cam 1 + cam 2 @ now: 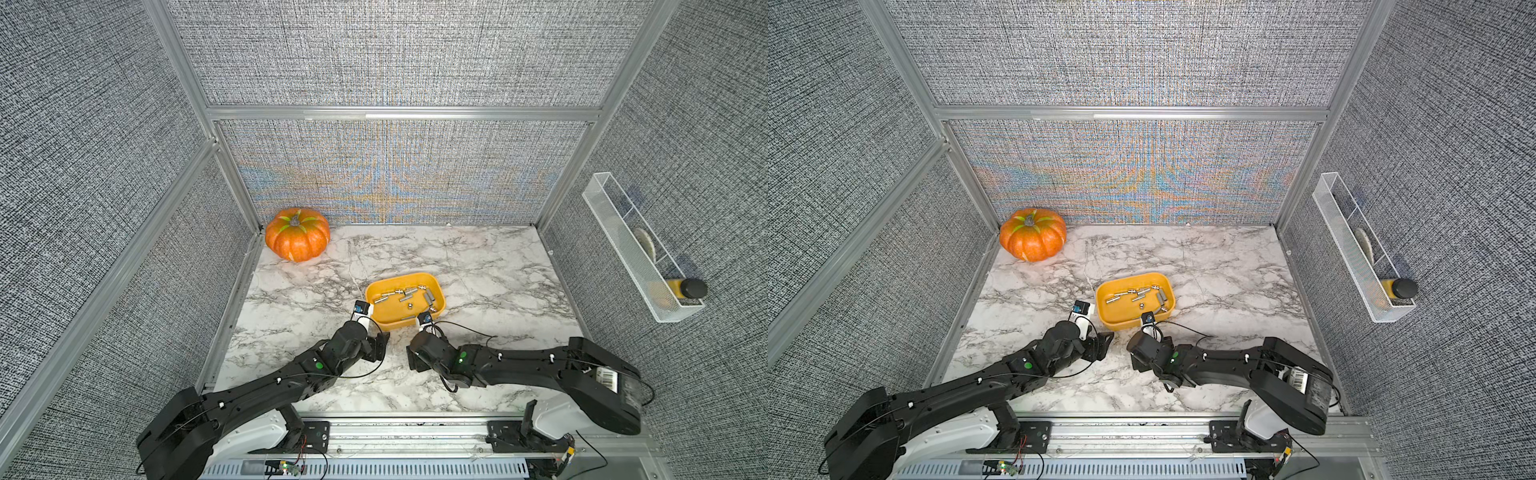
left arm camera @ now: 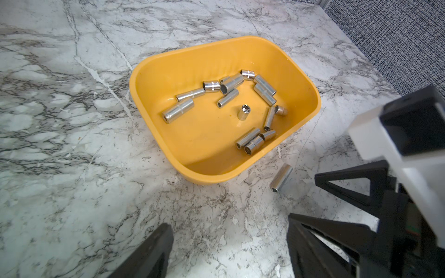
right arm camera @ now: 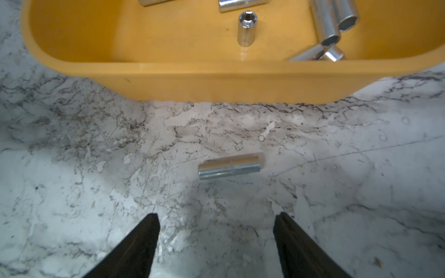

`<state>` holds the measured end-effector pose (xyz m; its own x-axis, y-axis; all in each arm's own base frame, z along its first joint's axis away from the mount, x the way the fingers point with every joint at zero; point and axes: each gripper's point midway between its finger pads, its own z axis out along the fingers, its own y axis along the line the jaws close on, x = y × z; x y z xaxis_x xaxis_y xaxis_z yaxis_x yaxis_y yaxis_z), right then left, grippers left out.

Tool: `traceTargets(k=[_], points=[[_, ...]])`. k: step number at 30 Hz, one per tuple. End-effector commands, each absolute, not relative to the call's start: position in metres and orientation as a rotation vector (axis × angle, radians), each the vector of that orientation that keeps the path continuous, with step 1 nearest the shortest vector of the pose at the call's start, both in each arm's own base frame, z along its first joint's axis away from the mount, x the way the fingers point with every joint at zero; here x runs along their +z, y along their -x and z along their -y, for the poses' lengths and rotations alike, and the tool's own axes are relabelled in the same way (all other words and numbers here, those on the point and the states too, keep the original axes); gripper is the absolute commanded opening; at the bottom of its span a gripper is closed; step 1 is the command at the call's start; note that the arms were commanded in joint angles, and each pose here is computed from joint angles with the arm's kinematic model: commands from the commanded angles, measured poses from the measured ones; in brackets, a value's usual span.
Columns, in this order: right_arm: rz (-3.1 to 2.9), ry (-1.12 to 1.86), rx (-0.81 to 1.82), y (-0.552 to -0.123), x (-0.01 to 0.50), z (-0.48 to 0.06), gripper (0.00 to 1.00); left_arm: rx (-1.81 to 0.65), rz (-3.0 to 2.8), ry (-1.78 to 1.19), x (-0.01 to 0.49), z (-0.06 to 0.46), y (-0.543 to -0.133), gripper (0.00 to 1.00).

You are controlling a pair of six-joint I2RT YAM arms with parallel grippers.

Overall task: Put the socket on the desktop into the storage box
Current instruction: Pick up the socket head from the center of the board, then place the socket head in the storage box.

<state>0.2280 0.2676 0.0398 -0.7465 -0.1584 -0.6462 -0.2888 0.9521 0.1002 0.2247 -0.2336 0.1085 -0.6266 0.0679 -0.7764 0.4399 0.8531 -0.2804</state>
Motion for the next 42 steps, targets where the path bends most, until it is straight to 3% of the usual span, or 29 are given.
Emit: traceTargets(k=[1,15,28,42], points=[[-2.404,0.303,0.254,-0.237,0.039,-0.272,0.8,-0.578,-2.174,-0.349,0.114,0.233,-0.228,0.8],[-2.421,0.334,0.165,-0.256,0.017,-0.265,0.73,-0.575,-2.174,-0.349,0.113,0.233,-0.228,0.8],[-2.441,0.347,0.166,-0.253,0.01,-0.265,0.47,-0.569,-2.175,-0.347,0.113,0.232,-0.228,0.8],[-2.445,0.316,0.142,-0.249,0.017,-0.258,0.44,-0.57,-2.176,-0.345,0.113,0.232,-0.228,0.8]])
